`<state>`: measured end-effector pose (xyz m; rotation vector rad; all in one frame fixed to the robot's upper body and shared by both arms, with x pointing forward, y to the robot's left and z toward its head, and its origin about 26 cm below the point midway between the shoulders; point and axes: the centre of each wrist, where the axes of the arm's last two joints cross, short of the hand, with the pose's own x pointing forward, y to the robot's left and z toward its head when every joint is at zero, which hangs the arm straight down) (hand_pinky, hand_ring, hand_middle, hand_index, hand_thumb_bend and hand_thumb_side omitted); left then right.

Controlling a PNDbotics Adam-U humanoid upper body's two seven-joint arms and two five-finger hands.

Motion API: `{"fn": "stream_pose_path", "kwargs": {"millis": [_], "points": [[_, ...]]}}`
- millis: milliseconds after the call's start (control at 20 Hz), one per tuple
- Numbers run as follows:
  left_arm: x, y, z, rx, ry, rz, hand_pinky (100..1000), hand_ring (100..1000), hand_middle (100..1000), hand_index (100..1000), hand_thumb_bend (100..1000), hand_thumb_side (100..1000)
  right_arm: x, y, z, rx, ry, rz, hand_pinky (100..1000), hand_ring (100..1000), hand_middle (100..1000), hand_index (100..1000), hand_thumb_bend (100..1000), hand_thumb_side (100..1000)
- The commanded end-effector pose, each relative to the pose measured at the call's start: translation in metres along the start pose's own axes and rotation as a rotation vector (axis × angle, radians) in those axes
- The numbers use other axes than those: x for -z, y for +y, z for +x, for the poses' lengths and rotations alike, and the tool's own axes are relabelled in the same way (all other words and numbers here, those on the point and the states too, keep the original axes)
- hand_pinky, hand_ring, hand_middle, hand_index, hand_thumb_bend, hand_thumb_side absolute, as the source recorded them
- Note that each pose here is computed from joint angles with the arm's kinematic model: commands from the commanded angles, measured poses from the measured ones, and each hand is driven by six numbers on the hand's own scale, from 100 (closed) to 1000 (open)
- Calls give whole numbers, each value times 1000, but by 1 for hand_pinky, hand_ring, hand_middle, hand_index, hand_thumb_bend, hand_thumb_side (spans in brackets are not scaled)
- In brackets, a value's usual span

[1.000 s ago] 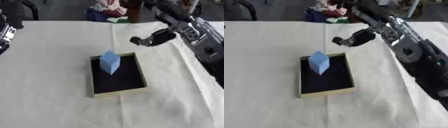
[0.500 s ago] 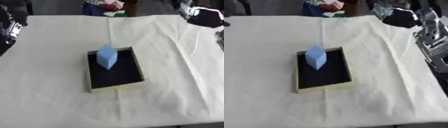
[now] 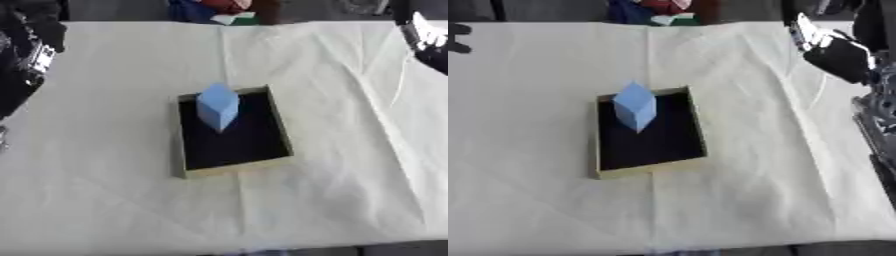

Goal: Pick up objects on the table and place them in the box.

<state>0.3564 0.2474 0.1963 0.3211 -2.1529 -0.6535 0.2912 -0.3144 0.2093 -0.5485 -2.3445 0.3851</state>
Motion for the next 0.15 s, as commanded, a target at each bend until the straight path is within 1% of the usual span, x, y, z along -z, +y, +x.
{"fn": "stream_pose_path", "kwargs": {"millis": [50,150], "points": [[1,9,7,14,-27,26,696,793,829,882,304,793,1,-4,5,-16,-28,-9,779,772,801,905,364,378],[1,8,7,8,-26,28,696,792,829,882,303,793,-1,-3,4,-14,-24,-16,778,770,797,902,361,377]]}}
